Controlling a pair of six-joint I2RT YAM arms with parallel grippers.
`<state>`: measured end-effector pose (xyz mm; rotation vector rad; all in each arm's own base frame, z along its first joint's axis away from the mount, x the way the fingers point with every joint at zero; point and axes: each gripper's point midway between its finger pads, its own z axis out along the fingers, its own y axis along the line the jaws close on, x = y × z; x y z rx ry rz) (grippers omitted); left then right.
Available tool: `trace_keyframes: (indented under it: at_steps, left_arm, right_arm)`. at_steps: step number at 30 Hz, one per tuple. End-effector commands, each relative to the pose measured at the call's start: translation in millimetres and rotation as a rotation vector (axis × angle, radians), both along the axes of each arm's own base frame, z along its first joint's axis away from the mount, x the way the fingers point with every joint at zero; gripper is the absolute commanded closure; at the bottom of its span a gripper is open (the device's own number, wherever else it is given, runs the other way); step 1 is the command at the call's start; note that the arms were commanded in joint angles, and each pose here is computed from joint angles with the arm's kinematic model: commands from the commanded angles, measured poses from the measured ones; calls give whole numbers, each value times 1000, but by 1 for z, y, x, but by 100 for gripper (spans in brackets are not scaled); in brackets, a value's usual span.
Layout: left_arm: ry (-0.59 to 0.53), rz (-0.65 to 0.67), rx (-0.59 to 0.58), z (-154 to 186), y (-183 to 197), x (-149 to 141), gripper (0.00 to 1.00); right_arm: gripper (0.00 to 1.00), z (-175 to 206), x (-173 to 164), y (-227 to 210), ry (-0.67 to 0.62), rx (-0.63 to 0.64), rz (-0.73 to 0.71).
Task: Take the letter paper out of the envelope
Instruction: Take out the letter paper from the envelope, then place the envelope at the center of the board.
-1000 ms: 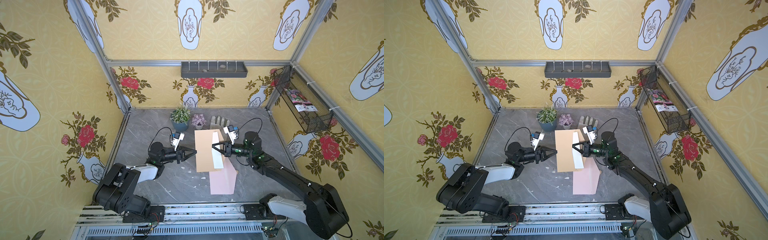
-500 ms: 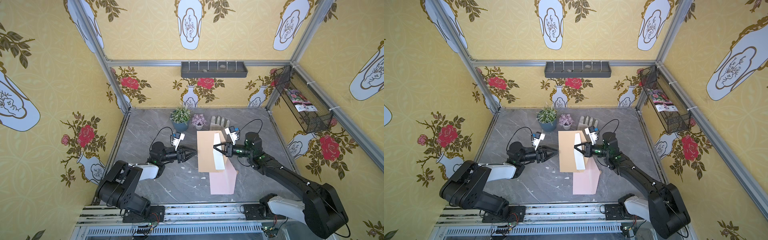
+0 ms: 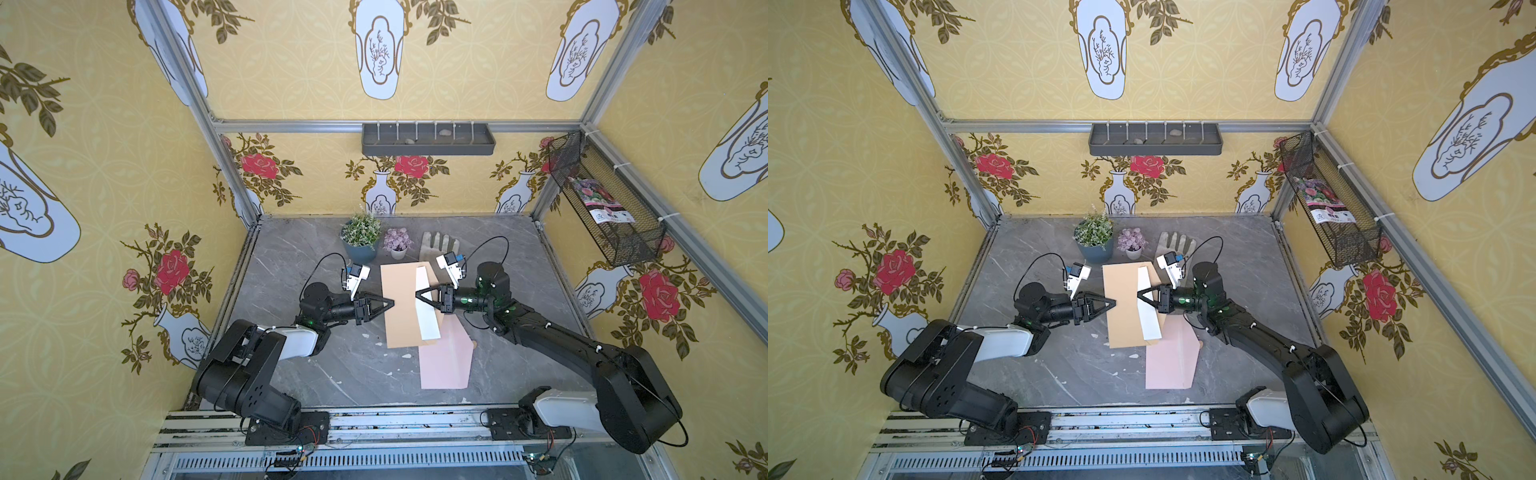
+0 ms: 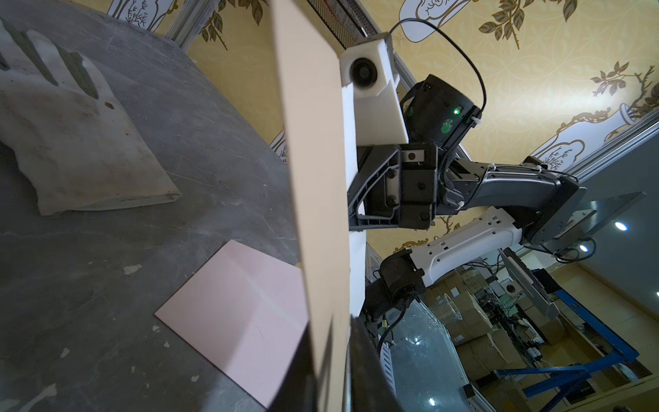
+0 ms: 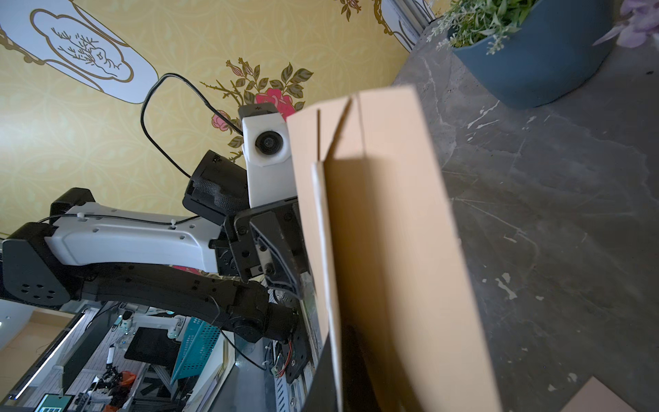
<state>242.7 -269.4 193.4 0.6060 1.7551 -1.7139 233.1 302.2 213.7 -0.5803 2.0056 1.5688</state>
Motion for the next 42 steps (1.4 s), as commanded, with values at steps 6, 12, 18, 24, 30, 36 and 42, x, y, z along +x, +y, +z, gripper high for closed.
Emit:
trace_keyframes:
  at_steps: [6, 12, 18, 24, 30, 36, 42]
  left_arm:
    - [-39, -8, -11, 6, 1, -4, 98]
    - [-38, -6, -11, 6, 1, -4, 97]
    - [-37, 21, -7, 5, 3, -1, 97]
    - [36, 194, 56, -14, 27, 24, 100]
    - [105, 407, 189, -42, 63, 46, 100]
    - [186, 648, 318, -69, 110, 58, 100]
    - [309, 841, 343, -92, 158, 62, 100]
  right_arm:
    - [100, 9, 0, -8, -47, -3, -21]
    - [100, 12, -2, -18, -50, -20, -43]
    - [100, 14, -1, -32, -51, -43, -80]
    - [100, 15, -1, -49, -41, -57, -128]
    - [100, 14, -1, -52, -34, -61, -140]
    - [100, 10, 1, -50, -17, -51, -135]
    - [100, 8, 3, -48, -6, -44, -133]
